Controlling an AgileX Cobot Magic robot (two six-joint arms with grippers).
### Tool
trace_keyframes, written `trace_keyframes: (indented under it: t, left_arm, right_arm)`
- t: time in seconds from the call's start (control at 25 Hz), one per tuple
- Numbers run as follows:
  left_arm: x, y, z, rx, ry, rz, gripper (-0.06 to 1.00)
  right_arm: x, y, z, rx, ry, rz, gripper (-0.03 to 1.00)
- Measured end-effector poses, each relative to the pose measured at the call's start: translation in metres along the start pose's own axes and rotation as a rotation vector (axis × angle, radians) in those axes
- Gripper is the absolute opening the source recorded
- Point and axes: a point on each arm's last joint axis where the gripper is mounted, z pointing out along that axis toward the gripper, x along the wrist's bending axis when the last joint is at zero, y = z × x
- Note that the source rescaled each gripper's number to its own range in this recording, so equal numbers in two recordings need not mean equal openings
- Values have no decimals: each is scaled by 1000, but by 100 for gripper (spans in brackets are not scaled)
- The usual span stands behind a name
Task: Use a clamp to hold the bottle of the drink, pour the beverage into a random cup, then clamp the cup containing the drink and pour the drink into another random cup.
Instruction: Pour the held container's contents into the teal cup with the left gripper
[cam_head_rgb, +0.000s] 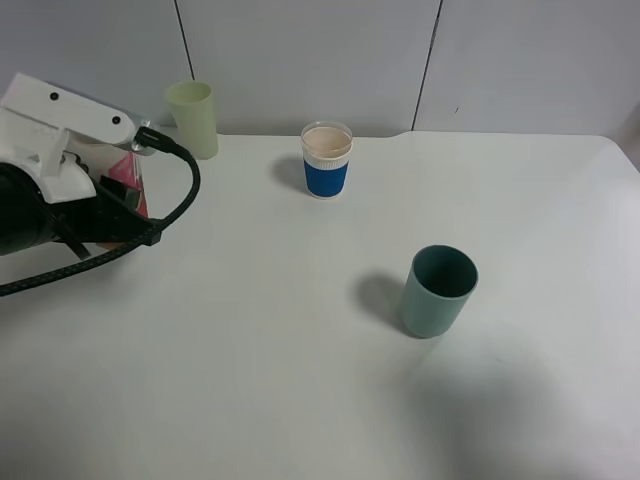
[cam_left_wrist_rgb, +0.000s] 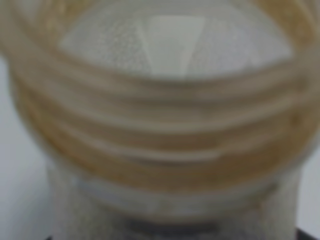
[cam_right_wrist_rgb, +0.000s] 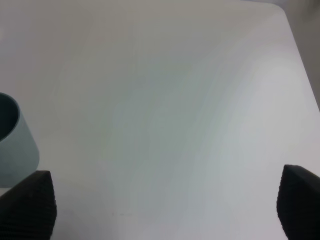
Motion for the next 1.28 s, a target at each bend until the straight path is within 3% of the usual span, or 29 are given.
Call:
trace_keyframes:
  t: [0.2,0.4,1.28]
  left_arm:
    - [-8,14,-10,-21,23,92,0]
    - [-22,20,-12,-32,0,147,0]
    - [-139,42,-10,-90,-122,556,0]
  right_arm:
    - [0,0,0,0,0,0,64]
    - [0,0,0,0,0,0,64]
    - [0,0,0,0,0,0,64]
